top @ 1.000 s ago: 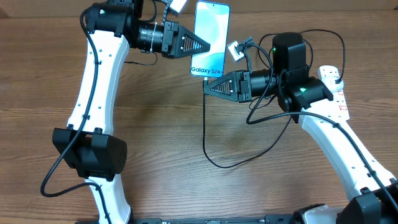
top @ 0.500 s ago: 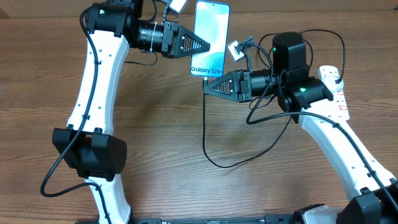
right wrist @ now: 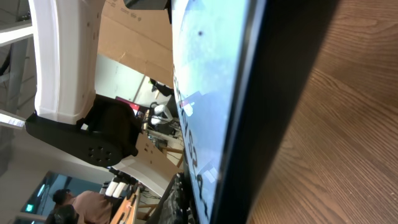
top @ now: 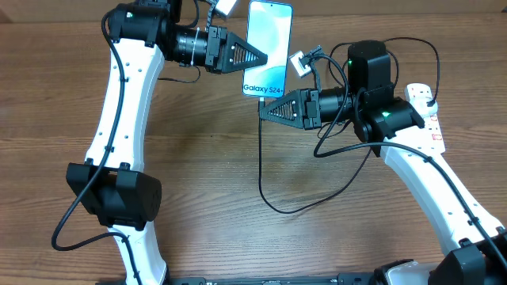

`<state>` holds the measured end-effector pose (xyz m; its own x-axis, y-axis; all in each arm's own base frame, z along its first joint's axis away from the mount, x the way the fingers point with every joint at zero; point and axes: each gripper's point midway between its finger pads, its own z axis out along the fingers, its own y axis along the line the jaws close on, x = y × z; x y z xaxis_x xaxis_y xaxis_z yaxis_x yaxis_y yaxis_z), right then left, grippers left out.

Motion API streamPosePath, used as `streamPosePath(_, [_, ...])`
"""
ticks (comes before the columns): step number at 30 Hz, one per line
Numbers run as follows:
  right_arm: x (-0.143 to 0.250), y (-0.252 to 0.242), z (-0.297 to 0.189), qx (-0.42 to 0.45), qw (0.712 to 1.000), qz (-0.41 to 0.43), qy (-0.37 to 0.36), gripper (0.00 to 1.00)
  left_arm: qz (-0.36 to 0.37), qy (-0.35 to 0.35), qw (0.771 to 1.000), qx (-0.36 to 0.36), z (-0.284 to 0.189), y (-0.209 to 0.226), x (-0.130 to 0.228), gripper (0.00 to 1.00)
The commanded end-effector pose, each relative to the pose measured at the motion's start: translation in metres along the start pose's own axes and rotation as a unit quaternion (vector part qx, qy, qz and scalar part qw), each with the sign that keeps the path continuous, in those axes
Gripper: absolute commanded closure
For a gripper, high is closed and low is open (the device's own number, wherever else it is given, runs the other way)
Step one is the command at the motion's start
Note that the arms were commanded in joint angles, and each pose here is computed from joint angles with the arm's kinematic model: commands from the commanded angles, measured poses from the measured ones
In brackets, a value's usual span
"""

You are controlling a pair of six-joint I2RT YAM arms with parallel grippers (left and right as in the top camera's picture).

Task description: Plug charger to phone and switch on socket

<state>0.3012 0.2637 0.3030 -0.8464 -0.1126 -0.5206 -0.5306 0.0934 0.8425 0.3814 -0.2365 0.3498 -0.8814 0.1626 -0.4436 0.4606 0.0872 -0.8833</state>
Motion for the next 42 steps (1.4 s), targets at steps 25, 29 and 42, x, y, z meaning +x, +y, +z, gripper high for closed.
streamPosePath(25, [-0.023, 0.018, -0.007, 0.009, 0.999, -0.027, -0.033, 0.96, 0.013, 0.002, 1.0, 0.016, 0.003, -0.012, 0.001, 0.96])
streamPosePath(29, [-0.023, 0.018, -0.007, 0.009, 0.999, -0.029, -0.034, 0.96, 0.006, 0.002, 1.0, 0.015, 0.003, -0.012, 0.001, 0.96])
streamPosePath(42, [-0.029, 0.017, -0.007, 0.017, 0.998, -0.029, -0.046, 0.96, -0.007, 0.002, 1.0, 0.015, 0.003, -0.012, 0.0, 0.96])
